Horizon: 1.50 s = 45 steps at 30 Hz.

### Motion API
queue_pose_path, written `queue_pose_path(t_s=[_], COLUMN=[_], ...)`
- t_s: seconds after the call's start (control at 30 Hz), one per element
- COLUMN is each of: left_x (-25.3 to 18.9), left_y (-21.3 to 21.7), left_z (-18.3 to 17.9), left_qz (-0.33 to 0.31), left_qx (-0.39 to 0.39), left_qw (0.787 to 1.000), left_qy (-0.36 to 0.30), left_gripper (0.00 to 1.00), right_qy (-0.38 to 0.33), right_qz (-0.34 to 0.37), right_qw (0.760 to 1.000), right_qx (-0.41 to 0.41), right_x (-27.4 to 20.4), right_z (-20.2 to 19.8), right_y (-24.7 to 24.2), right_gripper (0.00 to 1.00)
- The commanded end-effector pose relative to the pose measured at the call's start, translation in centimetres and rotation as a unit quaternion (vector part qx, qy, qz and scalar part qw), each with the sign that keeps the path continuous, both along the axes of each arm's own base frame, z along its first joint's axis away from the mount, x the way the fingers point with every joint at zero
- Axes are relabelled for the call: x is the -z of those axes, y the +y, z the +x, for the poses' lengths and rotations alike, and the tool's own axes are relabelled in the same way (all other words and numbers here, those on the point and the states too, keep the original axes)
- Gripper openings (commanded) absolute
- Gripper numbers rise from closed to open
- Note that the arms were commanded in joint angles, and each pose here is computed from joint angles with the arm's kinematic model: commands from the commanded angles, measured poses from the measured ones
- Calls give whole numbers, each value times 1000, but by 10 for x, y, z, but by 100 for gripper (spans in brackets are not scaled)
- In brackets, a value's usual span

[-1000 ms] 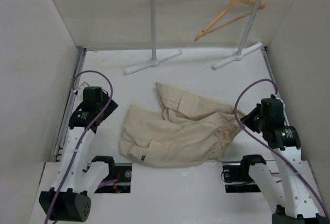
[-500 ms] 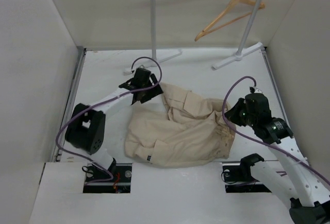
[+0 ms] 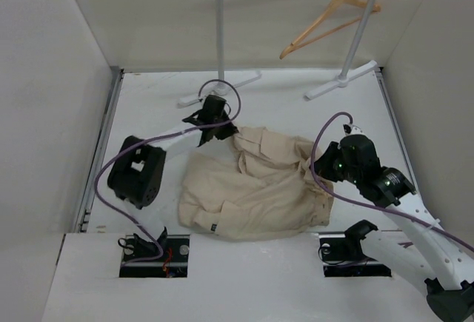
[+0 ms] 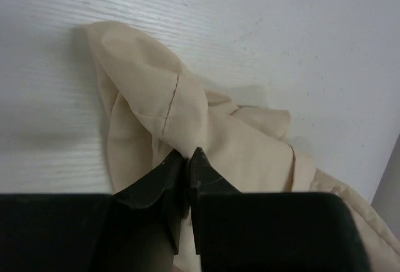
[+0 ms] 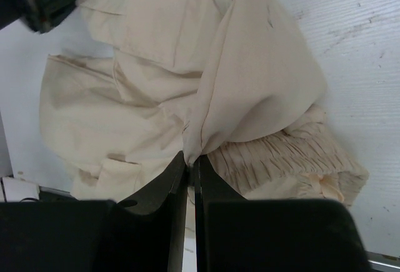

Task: Place the trousers on the hanger
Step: Flatten out the trousers at the center of the board.

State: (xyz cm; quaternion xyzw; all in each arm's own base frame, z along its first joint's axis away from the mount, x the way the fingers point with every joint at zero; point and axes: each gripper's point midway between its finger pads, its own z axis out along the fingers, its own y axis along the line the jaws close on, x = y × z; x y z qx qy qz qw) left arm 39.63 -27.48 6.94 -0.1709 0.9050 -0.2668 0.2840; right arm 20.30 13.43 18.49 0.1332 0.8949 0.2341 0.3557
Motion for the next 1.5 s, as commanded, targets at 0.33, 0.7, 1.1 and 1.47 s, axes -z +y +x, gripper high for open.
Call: queue_pose_path(t_s=[0.33,0.7,1.1,1.47], left_x=[-308,-321,-176,-76], left_y=[170,120,71,214], left_z=[-113,-95,48,-122], left_qz=[20,230,233,178], left_qx=[-143,-38,10,-187], left_qw=[955,942,965,966], left_qy=[-260,-242,-119,-5], left_gripper=[5,18,60,62], right_qy=[-91,-67,-19,-11], right_qz=[24,22,-19,-46], right_qw=[995,994,962,952], right_qx=[9,81,271,303], right_x=[-52,-39,-19,3], right_z=[24,35,136,151], right_y=[-3,-39,-148,-148], right_gripper=[4,4,2,40])
